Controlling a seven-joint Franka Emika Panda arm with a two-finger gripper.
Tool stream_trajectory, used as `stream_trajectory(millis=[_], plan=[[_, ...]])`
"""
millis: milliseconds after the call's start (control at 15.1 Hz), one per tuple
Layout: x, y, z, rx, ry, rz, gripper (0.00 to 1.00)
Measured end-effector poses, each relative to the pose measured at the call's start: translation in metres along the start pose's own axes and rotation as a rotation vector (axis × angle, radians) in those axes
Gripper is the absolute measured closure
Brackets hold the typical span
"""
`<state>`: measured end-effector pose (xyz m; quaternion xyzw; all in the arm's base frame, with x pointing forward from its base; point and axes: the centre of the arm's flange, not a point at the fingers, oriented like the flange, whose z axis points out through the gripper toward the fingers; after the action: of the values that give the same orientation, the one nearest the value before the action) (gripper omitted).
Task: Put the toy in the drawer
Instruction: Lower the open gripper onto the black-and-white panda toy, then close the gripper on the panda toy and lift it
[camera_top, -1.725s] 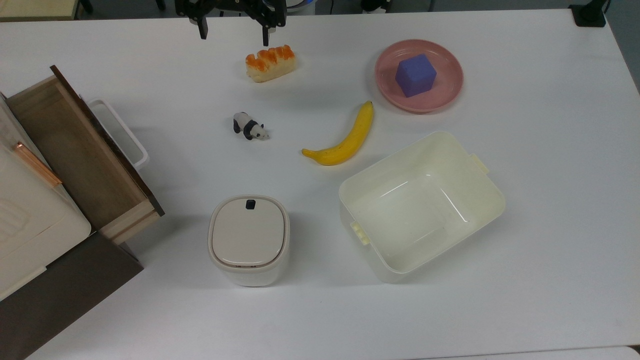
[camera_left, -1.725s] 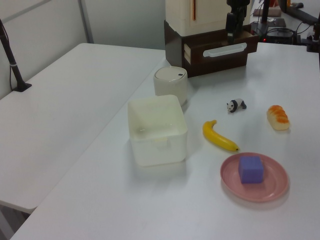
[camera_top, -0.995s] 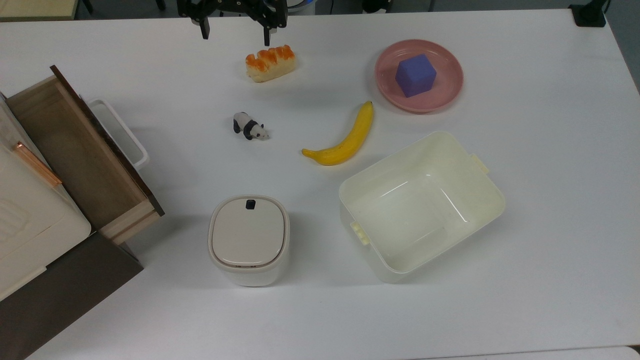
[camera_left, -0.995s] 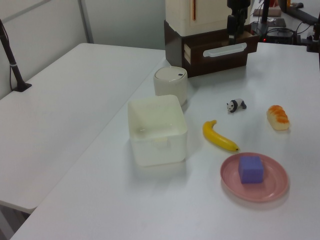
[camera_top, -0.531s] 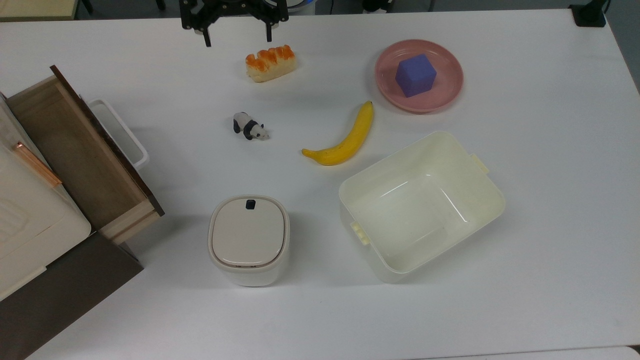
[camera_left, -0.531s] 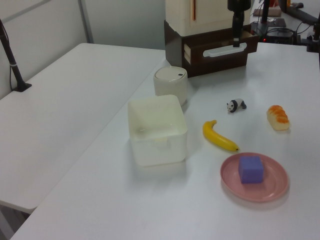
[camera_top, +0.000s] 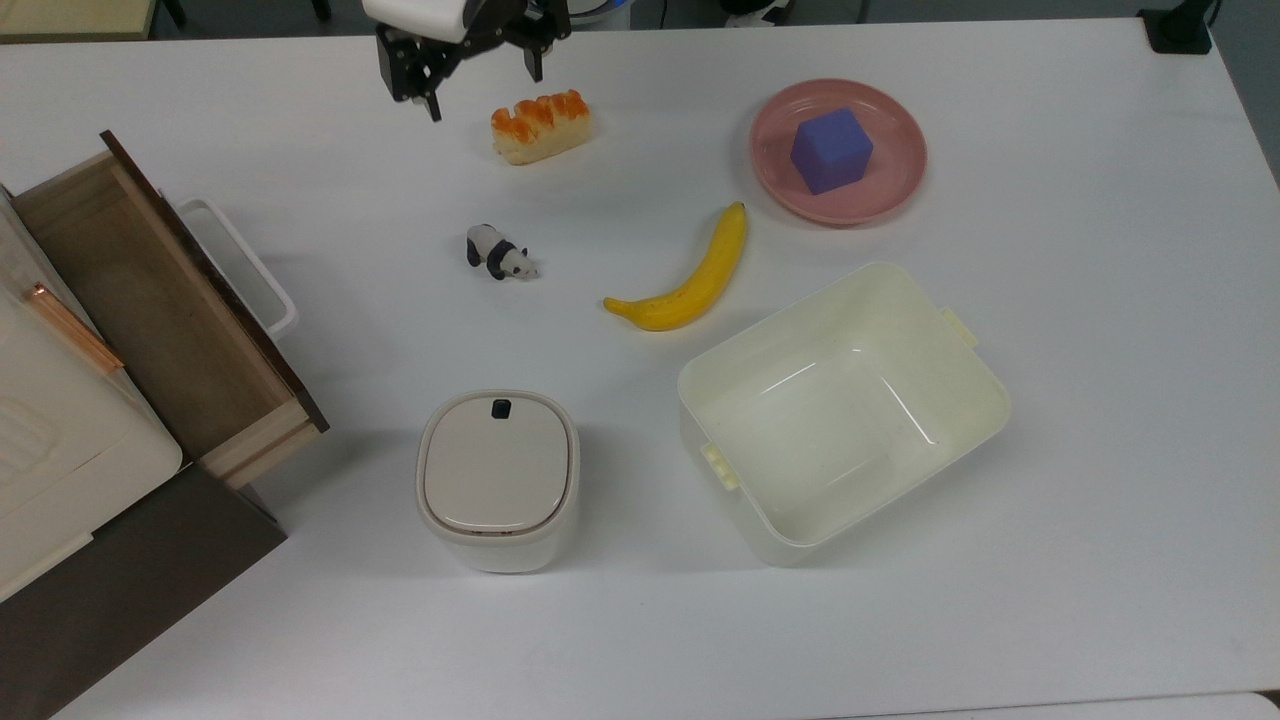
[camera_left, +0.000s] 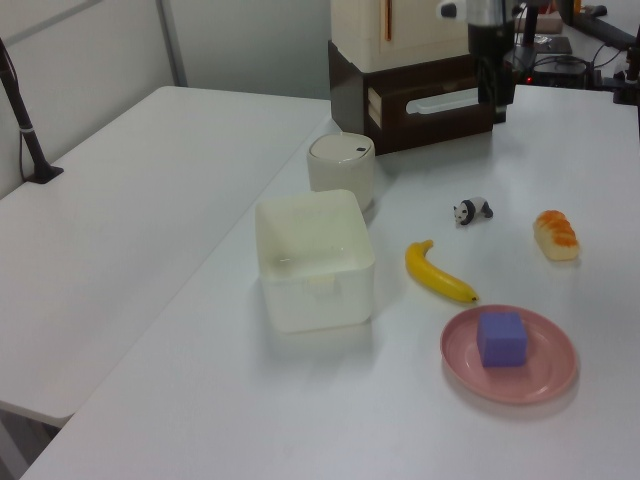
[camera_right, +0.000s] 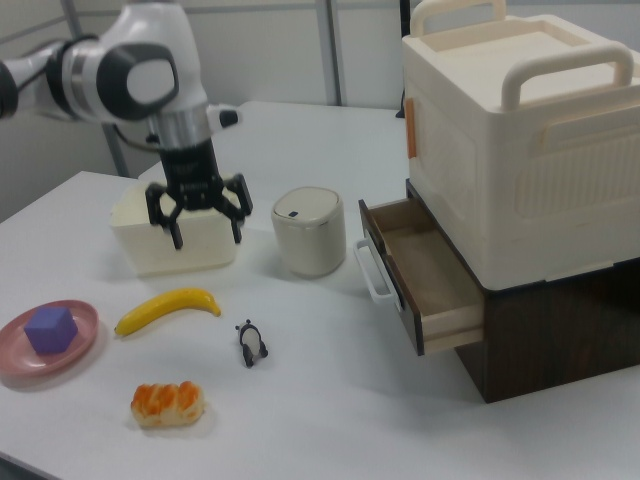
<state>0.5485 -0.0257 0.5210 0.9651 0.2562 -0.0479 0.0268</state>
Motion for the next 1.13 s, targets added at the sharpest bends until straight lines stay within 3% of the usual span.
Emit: stream_trajectory(millis=[464,995,1128], plan=[[0.002,-0.008,0.094,-0.059,-0.018,-0.104,0.00],[0.032,0.000,0.191,-0.094,-0.046,-0.176,0.06],[0.035,0.001,0.204,-0.098,-0.061,-0.191,0.22]])
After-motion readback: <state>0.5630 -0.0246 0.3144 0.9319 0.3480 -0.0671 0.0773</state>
